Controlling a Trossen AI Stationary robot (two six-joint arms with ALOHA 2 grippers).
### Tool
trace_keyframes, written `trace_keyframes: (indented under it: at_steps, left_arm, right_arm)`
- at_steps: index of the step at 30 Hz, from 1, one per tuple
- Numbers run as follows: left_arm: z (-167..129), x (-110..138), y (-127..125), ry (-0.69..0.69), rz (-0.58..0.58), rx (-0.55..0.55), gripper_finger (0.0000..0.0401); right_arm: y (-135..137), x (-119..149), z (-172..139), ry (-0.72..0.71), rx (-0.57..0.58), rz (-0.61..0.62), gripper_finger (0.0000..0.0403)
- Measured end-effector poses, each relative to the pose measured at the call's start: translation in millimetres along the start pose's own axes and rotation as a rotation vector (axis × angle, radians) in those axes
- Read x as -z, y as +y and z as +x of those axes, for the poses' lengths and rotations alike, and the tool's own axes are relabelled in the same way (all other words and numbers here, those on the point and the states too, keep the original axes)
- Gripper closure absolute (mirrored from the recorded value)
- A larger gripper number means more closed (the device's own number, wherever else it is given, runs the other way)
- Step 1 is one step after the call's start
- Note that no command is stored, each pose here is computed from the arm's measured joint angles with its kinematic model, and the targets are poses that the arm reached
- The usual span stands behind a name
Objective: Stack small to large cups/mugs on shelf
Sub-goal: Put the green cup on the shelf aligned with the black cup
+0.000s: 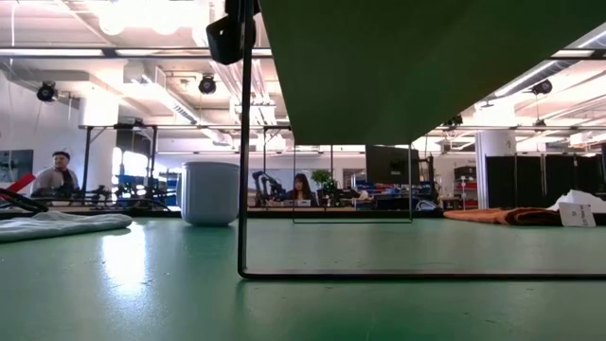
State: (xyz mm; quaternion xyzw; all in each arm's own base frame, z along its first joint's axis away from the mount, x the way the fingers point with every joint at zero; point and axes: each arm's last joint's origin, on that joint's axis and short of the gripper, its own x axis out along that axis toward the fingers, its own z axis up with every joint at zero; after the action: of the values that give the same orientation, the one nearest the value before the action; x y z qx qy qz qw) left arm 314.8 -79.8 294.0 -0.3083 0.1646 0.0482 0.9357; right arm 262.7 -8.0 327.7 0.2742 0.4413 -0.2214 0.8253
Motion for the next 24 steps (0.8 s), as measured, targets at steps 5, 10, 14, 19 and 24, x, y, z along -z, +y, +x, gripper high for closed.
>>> trace_keyframes:
  at_steps: [5, 10, 14, 19, 24]
  left_arm:
    - [0, -2, 3, -0.022, -0.002, -0.026, 0.0393]
    - [1, -6, 8, -0.033, -0.008, -0.042, 0.0393]
    - [1, -9, 11, -0.039, -0.006, -0.048, 0.0393]
    - [0, -12, 14, -0.052, 0.012, -0.061, 0.0393]
    - [1, -15, 17, -0.058, 0.013, -0.072, 0.0393]
  right_arm:
    - [3, 3, 0, 0.044, -0.049, -0.017, 0.0394]
    - [7, 9, -1, 0.07, -0.059, -0.04, 0.0394]
    - [8, 12, -2, 0.088, -0.058, -0.05, 0.0394]
    - [8, 15, -2, 0.119, -0.055, -0.054, 0.0394]
    - [12, 20, -3, 0.134, -0.059, -0.068, 0.0394]
